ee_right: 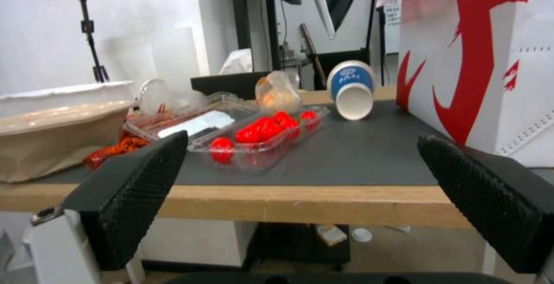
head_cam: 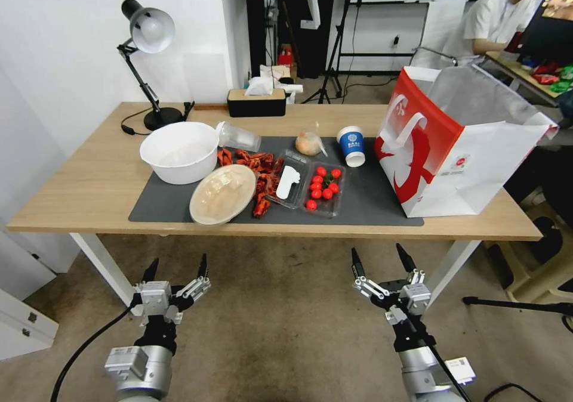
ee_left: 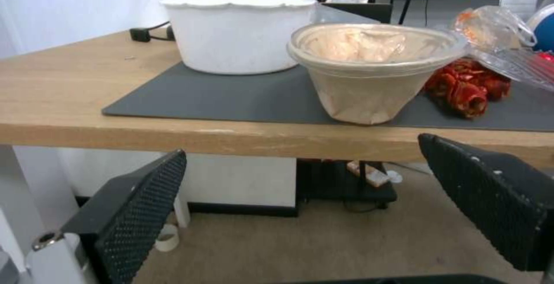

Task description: Pick up the trash from the table and place it into the takeout bag.

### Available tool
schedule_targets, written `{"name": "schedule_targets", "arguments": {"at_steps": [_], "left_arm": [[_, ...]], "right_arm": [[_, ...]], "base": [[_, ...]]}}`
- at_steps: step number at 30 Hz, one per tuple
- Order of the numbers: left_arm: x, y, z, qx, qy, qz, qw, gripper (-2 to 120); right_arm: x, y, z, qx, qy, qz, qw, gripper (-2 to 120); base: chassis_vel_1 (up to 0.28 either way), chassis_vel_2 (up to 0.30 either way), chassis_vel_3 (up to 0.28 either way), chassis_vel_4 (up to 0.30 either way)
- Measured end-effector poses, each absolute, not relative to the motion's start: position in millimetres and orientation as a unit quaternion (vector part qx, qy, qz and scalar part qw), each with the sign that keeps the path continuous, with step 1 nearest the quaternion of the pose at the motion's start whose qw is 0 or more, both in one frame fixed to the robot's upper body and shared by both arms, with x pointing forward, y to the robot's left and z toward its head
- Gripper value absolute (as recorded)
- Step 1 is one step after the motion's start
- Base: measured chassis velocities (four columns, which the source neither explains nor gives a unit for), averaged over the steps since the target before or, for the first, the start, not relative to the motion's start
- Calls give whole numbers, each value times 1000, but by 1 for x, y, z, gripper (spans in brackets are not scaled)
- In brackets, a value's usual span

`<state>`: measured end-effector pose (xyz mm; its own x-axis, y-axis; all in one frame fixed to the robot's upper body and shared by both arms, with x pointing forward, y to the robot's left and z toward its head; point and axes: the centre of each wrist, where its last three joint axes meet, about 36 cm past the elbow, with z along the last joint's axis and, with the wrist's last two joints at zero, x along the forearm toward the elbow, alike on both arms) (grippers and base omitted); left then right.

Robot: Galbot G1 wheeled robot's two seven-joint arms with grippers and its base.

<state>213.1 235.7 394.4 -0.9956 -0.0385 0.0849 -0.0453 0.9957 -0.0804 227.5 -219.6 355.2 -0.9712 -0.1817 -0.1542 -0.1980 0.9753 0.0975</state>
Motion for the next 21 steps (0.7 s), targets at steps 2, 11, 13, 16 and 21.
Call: {"name": "schedule_targets", "arguments": {"at_steps": [2, 11, 13, 16, 21], "left_arm": [[213, 235, 394, 20, -998, 43, 41, 100], [215, 234, 394, 20, -998, 47, 39, 100], [215, 235, 394, 20, -998, 46, 39, 100], [216, 235, 395, 19, -998, 45, 37, 100], [217, 235, 396, 20, -998, 43, 37, 100]], "right_arm": [[228, -220, 355, -96, 992, 53, 69, 100], [237, -217, 359, -100, 993, 47, 53, 100], [243, -213, 362, -103, 993, 47, 45, 100], [264, -202, 372, -115, 992, 45, 38, 100], [323, -178, 403, -132, 989, 28, 57, 100]], "base": [[0, 0, 0, 0], [0, 0, 0, 0], [0, 0, 0, 0], [0, 0, 0, 0], [0, 0, 0, 0]]}}
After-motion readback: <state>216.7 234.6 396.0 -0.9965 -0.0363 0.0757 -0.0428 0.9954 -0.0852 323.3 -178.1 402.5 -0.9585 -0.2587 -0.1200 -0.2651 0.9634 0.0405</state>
